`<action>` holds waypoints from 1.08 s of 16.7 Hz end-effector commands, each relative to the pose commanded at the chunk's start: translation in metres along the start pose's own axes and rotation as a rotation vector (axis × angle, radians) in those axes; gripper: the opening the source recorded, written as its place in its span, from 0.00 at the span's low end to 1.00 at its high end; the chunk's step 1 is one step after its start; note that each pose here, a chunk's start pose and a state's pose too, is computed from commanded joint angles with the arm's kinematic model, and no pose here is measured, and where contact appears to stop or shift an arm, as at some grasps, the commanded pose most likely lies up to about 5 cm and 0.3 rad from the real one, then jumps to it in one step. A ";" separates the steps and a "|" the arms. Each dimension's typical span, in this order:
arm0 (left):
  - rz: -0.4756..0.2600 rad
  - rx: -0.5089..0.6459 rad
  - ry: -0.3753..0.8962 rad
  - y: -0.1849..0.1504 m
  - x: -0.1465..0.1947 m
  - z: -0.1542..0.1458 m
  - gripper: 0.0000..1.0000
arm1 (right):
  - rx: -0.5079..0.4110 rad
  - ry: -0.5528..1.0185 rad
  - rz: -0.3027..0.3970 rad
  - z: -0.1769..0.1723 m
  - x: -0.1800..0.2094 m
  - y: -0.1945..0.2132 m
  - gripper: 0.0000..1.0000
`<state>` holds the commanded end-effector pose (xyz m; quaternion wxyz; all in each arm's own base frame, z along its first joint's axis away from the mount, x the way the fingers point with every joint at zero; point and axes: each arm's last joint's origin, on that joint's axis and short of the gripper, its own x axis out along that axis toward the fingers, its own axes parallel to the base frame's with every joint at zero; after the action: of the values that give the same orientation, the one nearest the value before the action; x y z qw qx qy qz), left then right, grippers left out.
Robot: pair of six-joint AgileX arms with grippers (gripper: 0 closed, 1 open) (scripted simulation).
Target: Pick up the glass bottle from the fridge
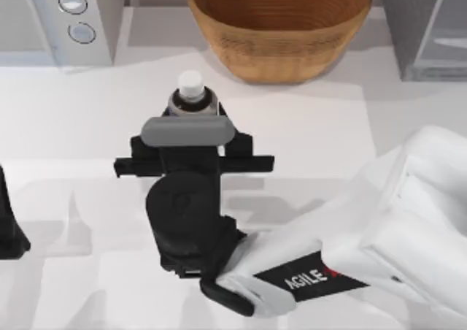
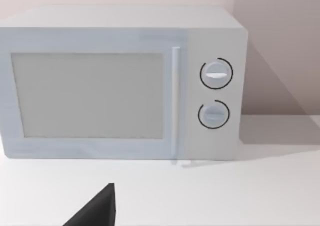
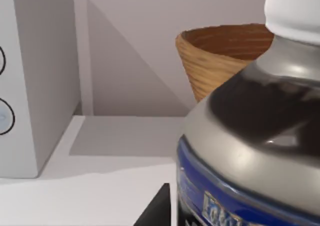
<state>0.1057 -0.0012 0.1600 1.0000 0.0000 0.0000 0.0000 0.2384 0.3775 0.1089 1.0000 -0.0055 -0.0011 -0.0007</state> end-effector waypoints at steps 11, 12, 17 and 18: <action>0.000 0.000 0.000 0.000 0.000 0.000 1.00 | 0.000 0.000 0.000 0.000 0.000 0.000 0.83; 0.000 0.000 0.000 0.000 0.000 0.000 1.00 | 0.000 0.000 0.000 0.000 0.000 0.000 0.90; 0.000 0.000 0.000 0.000 0.000 0.000 1.00 | 0.000 0.000 0.000 0.000 0.000 0.000 1.00; 0.000 0.000 0.000 0.000 0.000 0.000 1.00 | 0.000 0.000 0.000 0.000 0.000 0.000 1.00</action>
<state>0.1057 -0.0012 0.1600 1.0000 0.0000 0.0000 0.0000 0.2384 0.3775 0.1089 1.0000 -0.0055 -0.0011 -0.0007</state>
